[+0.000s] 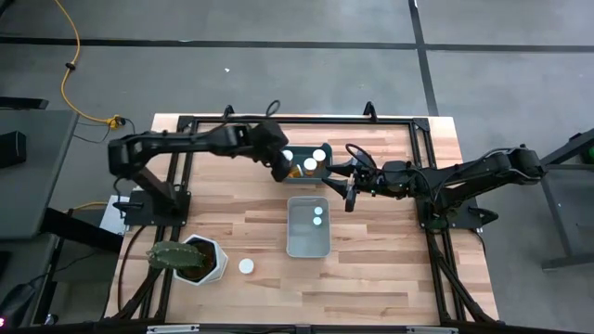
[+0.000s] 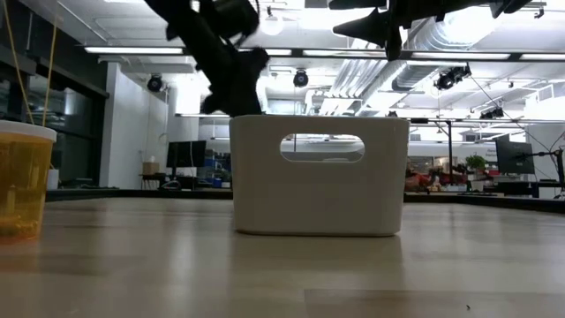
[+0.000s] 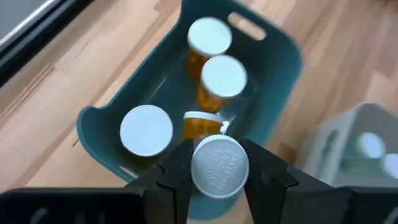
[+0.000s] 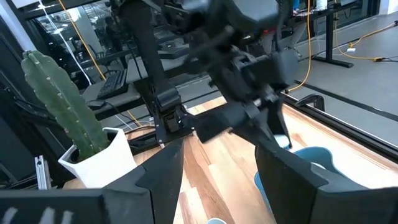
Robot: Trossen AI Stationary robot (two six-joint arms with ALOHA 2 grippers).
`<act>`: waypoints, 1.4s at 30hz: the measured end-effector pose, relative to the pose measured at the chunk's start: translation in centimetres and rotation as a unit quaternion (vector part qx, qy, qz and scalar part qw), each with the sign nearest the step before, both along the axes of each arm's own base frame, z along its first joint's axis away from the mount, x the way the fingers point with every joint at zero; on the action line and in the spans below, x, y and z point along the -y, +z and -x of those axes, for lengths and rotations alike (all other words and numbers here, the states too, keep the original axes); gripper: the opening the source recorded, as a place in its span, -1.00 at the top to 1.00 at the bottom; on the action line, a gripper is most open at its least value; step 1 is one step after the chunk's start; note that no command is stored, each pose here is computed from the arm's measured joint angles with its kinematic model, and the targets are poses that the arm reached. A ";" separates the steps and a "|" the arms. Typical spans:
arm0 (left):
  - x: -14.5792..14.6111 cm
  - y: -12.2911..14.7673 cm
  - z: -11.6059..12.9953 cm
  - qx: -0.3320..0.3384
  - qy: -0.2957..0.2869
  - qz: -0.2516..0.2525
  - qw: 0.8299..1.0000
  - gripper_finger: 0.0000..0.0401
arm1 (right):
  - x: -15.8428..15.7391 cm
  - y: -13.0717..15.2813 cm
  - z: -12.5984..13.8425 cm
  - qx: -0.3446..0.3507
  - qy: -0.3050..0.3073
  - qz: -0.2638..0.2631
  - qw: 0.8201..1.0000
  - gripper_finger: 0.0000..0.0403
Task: Pick and place medicine bottles into bin by pill shape (circle, oval)
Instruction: Put the blue capsule bottle into the blue bin, then put the orange capsule bottle into the blue bin
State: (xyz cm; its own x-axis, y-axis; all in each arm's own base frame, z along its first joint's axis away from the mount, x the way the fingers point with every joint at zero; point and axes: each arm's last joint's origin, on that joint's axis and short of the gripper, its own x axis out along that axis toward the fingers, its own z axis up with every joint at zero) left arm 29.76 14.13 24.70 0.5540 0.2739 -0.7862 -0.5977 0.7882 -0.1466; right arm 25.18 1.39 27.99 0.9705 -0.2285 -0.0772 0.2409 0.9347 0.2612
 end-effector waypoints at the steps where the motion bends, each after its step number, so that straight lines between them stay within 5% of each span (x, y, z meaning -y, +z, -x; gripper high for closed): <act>1: -0.3 -0.4 -0.3 -0.006 0.002 0.002 1.000 0.47 | 0.0 0.0 0.0 0.000 0.000 -0.002 1.000 0.04; 17: -1.6 -5.9 -1.8 -0.091 0.036 0.040 0.994 0.47 | 0.0 0.0 0.0 0.002 -0.001 -0.011 1.000 0.04; 25: -1.7 -6.0 -1.8 -0.094 0.045 0.033 0.994 0.43 | 0.0 0.0 0.0 0.002 -0.001 -0.011 1.000 0.04; 42: -1.9 -4.6 -1.5 -0.082 0.045 0.038 0.995 -0.03 | 0.0 0.0 0.0 0.002 -0.001 -0.011 1.000 0.04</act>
State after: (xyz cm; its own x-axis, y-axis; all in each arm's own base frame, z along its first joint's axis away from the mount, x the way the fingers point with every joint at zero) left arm 31.27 16.00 20.08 0.3935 0.2533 -0.8838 -0.6857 0.7212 -0.0986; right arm 25.18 1.39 27.98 0.9703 -0.2290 -0.0779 0.2418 0.9284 0.2821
